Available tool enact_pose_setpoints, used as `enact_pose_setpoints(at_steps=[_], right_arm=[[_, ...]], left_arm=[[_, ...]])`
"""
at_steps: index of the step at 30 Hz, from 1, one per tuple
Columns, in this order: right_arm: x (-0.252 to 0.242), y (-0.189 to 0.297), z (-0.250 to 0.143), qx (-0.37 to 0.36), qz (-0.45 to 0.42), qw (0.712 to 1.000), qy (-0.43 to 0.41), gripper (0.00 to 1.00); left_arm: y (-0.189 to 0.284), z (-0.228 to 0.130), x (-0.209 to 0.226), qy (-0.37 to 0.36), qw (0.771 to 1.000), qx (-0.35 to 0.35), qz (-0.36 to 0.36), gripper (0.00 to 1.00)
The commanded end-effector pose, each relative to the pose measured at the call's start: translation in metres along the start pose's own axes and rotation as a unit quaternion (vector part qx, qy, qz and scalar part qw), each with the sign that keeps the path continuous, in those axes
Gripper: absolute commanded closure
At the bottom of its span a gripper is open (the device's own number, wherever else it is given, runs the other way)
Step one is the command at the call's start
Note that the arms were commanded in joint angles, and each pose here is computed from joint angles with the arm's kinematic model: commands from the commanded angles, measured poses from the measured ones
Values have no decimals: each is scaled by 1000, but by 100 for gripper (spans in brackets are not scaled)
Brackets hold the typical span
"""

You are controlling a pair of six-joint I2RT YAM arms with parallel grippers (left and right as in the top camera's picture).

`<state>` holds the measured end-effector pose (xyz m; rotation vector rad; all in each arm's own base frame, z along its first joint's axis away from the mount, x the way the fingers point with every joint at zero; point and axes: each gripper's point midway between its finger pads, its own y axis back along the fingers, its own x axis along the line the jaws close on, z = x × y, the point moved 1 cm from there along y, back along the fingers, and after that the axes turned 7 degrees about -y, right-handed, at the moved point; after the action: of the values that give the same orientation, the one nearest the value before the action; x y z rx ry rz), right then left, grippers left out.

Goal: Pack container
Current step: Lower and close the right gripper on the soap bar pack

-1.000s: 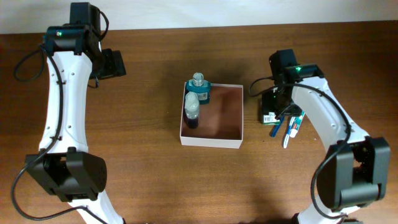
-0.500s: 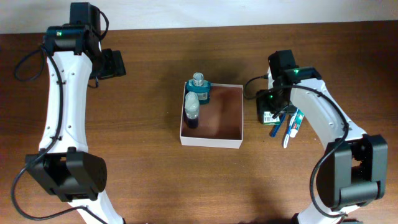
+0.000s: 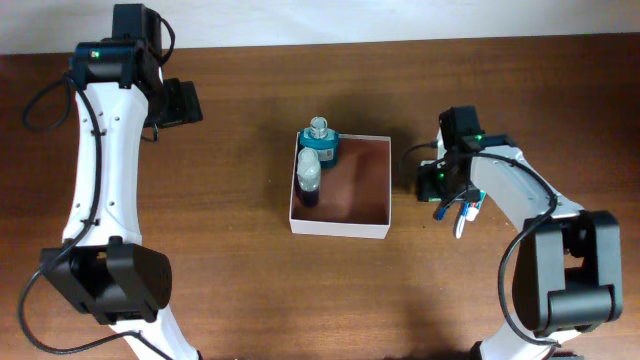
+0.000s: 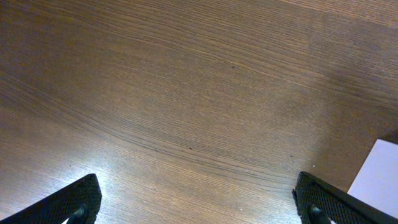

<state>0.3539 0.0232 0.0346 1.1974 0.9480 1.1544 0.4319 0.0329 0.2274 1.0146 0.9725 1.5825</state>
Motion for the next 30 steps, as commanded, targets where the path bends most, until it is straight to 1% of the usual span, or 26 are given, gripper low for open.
enact_pose_setpoints(at_steps=[1, 6, 10, 15, 23, 25, 27, 30], right_arm=[[-1, -9, -3, 1, 2, 1000, 2, 25], [-1, -16, 0, -13, 6, 1000, 2, 24], [1, -19, 2, -25, 8, 999, 25, 23], [2, -19, 7, -35, 10, 999, 28, 23], [0, -19, 8, -38, 3, 999, 38, 23], [0, -19, 8, -38, 3, 999, 38, 24], [0, -19, 8, -38, 3, 999, 38, 30], [0, -19, 8, -38, 3, 999, 38, 32]], left_arm=[[15, 3, 3, 1, 1000, -20, 1, 1], [15, 3, 3, 1, 1000, -20, 1, 1], [15, 3, 3, 1, 1000, -20, 1, 1], [15, 3, 3, 1, 1000, -20, 1, 1], [15, 3, 3, 1, 1000, -20, 1, 1], [15, 3, 3, 1, 1000, -20, 1, 1], [15, 3, 3, 1, 1000, -20, 1, 1], [15, 3, 3, 1, 1000, -20, 1, 1]])
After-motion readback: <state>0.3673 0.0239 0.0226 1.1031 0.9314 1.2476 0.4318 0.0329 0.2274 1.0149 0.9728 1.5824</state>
